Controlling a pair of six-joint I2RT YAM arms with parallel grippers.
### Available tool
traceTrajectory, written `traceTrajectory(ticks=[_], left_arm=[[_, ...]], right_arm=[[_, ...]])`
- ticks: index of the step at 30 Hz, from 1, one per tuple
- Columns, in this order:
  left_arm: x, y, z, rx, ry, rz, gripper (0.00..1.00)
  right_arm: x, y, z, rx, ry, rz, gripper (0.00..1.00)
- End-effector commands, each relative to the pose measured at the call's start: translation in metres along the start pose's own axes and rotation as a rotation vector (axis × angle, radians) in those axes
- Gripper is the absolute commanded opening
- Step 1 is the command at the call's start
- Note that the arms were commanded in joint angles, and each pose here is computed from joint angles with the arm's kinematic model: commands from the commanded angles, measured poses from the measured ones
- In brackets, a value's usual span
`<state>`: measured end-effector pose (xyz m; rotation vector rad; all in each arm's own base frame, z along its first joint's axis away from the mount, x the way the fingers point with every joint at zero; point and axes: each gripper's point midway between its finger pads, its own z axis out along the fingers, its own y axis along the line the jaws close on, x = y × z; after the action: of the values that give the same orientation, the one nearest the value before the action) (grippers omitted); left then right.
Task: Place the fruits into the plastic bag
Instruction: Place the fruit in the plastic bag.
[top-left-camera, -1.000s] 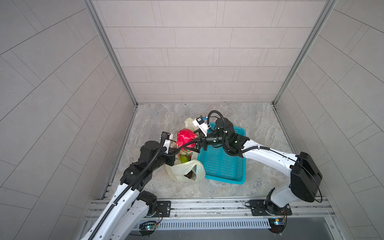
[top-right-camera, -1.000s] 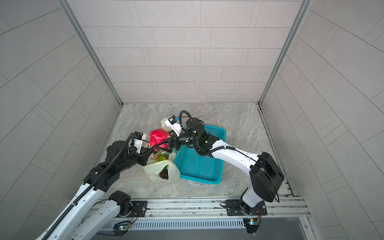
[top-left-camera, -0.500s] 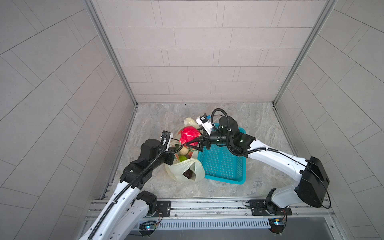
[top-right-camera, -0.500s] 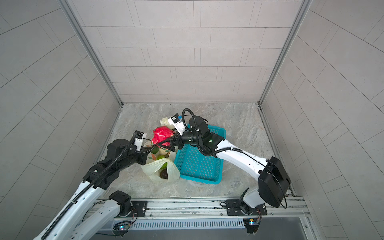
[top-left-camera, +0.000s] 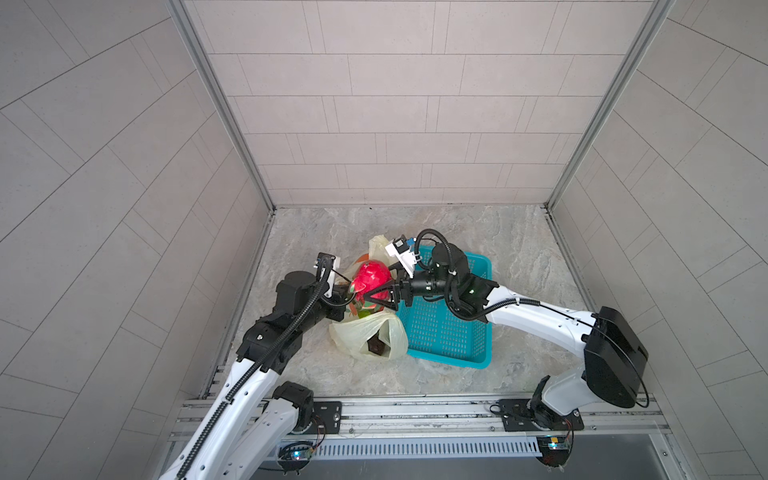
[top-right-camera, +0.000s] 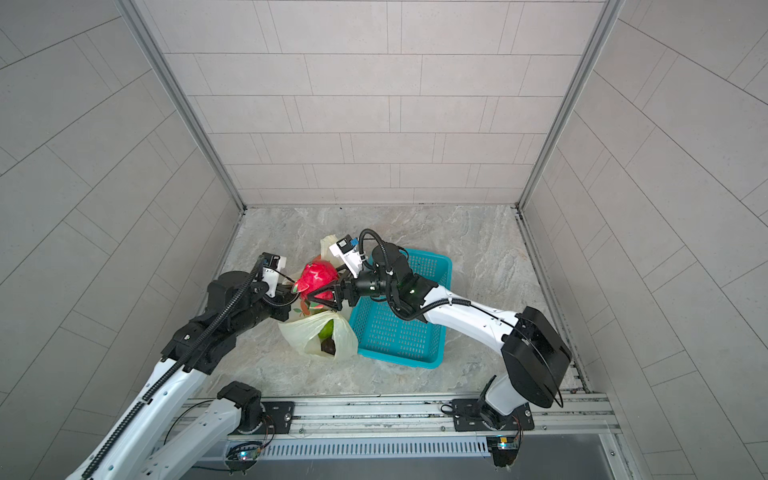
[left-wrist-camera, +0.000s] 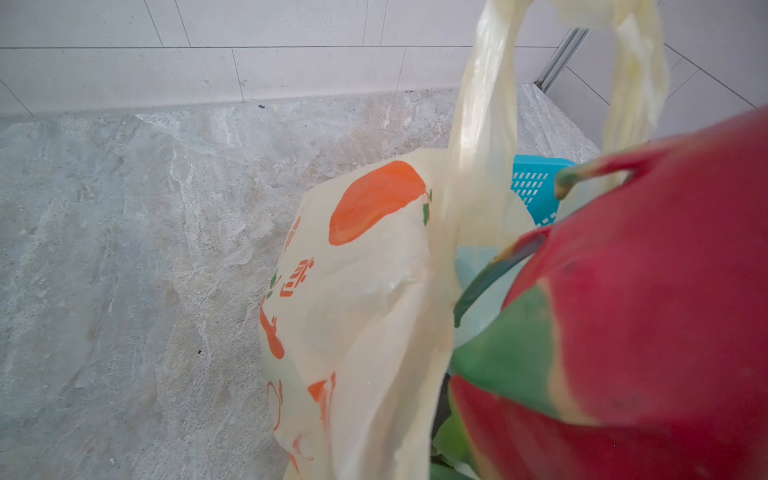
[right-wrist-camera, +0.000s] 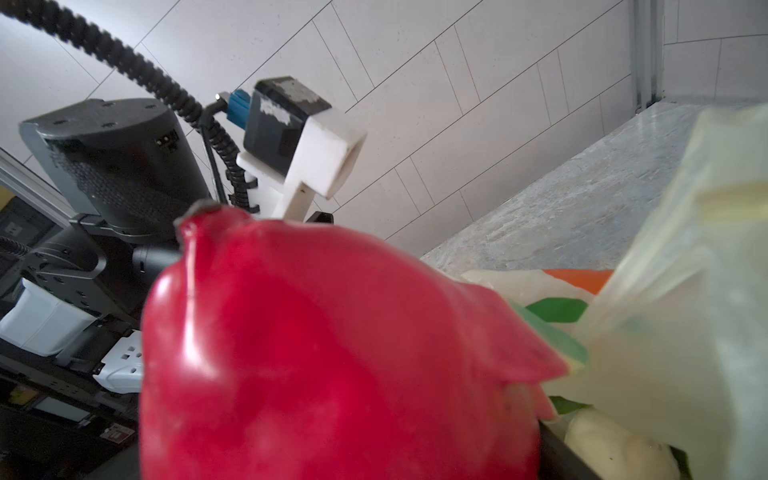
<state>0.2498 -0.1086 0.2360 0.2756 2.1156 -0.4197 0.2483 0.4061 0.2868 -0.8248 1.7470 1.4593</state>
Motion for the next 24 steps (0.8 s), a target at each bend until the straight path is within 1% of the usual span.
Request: traceTrajectory(ticks=[1, 4, 6, 10, 14, 16, 19, 22, 24], left_arm=[[-0.065, -0.003, -0.024, -0.004, -0.221, -0.036, 0.0], [-0.061, -0.001, -0.024, -0.016, -0.197, 0.004, 0.0], [-0.054, 0.002, -0.021, -0.036, -0.174, 0.027, 0.0], [-0.04, 0.004, -0.014, -0.038, -0.134, 0.049, 0.0], [-0.034, 0.007, -0.008, -0.039, -0.134, 0.002, 0.0], [-0.036, 0.004, -0.008, -0.019, -0.146, -0.024, 0.0], [-0.042, -0.002, -0.009, 0.014, -0.169, -0.053, 0.0], [-0.048, -0.003, -0.01, 0.024, -0.184, -0.067, 0.0], [-0.051, -0.003, -0.011, 0.021, -0.189, -0.074, 0.0]], right_arm=[[0.014, -0.011, 0.0, -0.03, 0.007, 0.056, 0.0], [-0.004, -0.026, -0.017, -0.016, -0.099, 0.11, 0.0], [-0.02, -0.027, -0.025, -0.032, -0.151, 0.125, 0.0], [-0.039, -0.009, -0.028, -0.081, -0.18, 0.103, 0.0], [-0.051, 0.006, -0.029, -0.128, -0.208, 0.105, 0.0], [-0.048, 0.004, -0.029, -0.119, -0.207, 0.107, 0.0], [-0.033, -0.003, -0.023, -0.086, -0.169, 0.107, 0.0], [-0.011, -0.004, -0.011, -0.059, -0.098, 0.079, 0.0], [0.01, -0.007, -0.001, -0.025, -0.019, 0.046, 0.0]])
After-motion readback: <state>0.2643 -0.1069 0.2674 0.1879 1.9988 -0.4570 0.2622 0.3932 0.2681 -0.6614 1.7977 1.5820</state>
